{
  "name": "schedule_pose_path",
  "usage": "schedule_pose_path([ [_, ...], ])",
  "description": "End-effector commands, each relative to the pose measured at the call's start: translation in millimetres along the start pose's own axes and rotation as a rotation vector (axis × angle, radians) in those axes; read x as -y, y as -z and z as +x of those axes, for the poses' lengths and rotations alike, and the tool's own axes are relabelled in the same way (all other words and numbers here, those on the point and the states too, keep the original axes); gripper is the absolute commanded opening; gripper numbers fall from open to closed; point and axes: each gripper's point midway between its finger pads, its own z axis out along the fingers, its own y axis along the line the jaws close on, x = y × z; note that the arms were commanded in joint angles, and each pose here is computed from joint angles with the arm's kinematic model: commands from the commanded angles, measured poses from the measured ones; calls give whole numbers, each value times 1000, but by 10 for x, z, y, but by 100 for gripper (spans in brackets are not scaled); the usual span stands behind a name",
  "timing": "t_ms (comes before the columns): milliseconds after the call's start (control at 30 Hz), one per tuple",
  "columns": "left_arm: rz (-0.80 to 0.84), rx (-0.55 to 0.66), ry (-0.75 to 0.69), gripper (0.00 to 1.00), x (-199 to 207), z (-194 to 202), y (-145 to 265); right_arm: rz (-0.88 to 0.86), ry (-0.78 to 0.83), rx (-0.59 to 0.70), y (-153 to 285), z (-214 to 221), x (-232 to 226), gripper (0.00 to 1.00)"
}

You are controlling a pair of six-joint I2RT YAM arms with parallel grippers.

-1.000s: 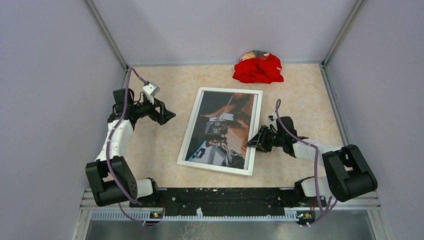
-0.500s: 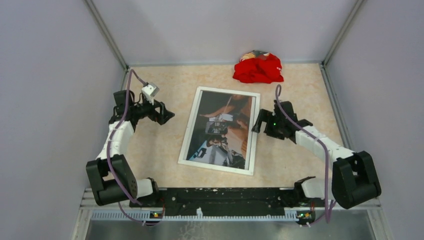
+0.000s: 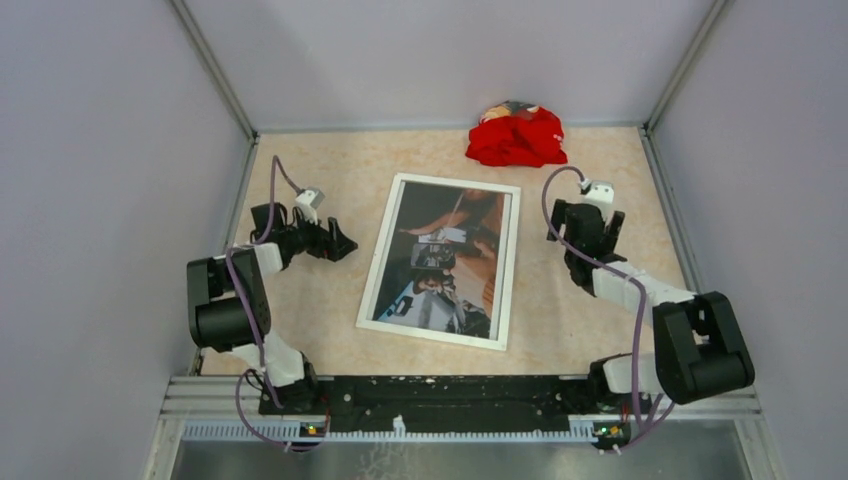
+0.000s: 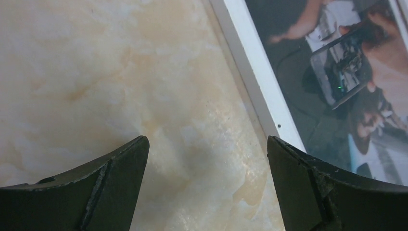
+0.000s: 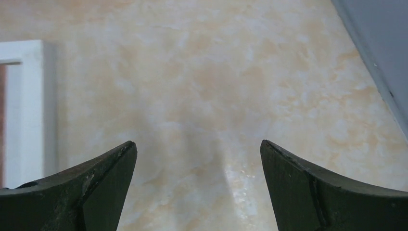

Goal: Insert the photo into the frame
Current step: Reset both arms

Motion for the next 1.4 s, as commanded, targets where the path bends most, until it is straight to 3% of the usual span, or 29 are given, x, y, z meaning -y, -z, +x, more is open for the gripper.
schedule_pose_path([
  [0,-84,222,-211,99,-55,-334,64,123,-36,181,-108,-140,337,99],
  [267,-152,379,-254,99,-16,-321,120,114,-85,369,-36,-165,553,99],
  [367,-176,379,-271,99,-2,-285,90,108,-123,390,-37,-79,612,99],
  [500,-241,431,-336,99,105,-270,191,-6,-75,431,40,-12,482,99],
  [567,-319,483,-366,99,150,-263,276,-22,-68,536,191,-62,508,99],
  [667,-379,555,-379,99,108,-283,278,-29,-29,501,140,-37,421,99],
  [733,-405,425,-311,99,-47,-220,122,-34,-50,448,8,-34,420,99],
  [800,-445,438,-336,99,-33,-222,115,-50,-77,409,-72,-4,444,99],
  [867,-445,477,-351,99,-3,-254,146,-50,-76,413,-71,-12,452,99],
  [1000,-444,415,-314,99,-40,-203,103,-50,-75,415,-66,-12,455,99],
  [1367,-445,415,-322,99,-47,-212,96,-49,-75,415,-67,-11,455,99],
])
